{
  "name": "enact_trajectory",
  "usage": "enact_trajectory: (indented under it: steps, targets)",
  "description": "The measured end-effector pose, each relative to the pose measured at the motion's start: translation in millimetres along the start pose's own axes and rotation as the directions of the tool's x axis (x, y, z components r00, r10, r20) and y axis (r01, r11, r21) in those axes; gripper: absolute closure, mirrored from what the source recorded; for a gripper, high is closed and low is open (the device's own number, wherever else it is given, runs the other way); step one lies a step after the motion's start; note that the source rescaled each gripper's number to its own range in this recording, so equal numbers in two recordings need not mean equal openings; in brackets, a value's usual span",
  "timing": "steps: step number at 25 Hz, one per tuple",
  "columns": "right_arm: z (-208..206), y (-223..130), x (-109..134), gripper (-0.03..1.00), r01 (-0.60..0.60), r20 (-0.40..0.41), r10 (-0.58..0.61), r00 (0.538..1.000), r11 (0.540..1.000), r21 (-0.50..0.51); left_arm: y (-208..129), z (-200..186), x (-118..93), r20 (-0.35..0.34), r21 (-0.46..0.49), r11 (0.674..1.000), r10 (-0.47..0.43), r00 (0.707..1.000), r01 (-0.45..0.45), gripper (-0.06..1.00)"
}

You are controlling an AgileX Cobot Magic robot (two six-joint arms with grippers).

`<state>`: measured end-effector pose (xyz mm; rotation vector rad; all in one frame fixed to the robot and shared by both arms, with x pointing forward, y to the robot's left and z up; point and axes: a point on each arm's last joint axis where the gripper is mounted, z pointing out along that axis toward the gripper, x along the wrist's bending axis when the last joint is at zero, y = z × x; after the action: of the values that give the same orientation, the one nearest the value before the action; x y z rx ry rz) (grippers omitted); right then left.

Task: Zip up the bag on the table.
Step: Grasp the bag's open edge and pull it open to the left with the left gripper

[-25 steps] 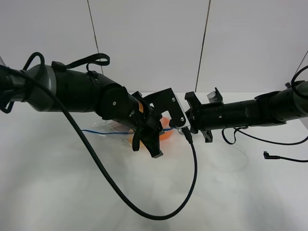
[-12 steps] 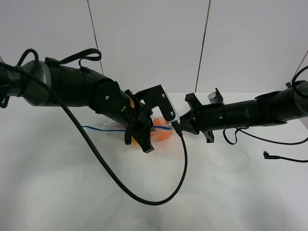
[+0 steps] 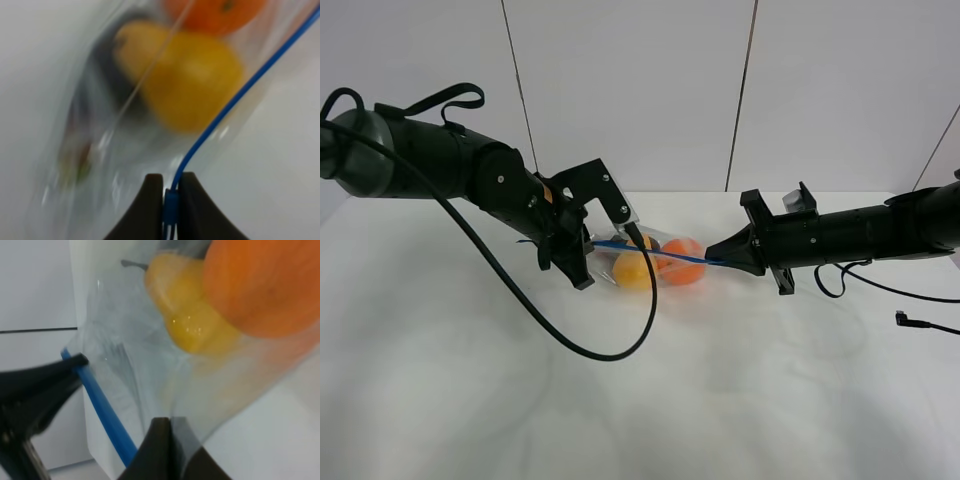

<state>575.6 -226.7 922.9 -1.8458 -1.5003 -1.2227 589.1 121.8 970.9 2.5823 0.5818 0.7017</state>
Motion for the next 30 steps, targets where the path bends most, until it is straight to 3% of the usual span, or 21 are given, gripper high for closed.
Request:
enact_trajectory:
  steps: [7,13,30]
  targets:
    - [-0.7,-0.2,0.2,0.97,0.000,-0.007,0.000,1.000,1.000,0.005,-30.4,-1.1,33.1,-0.046,0.056,0.994,-0.089,0.995,0.092,0.94]
    - [-0.6,-0.3,1.1,0.97,0.001,-0.014,-0.001,1.000,1.000,0.008,-46.6,-2.8,49.0,-0.072,0.077,0.987,-0.137,0.988,0.142,0.94]
    - [-0.7,-0.2,0.4,0.97,0.006,-0.006,-0.006,1.000,1.000,0.010,-57.9,-4.5,59.4,-0.097,0.104,0.985,-0.126,0.987,0.136,0.94]
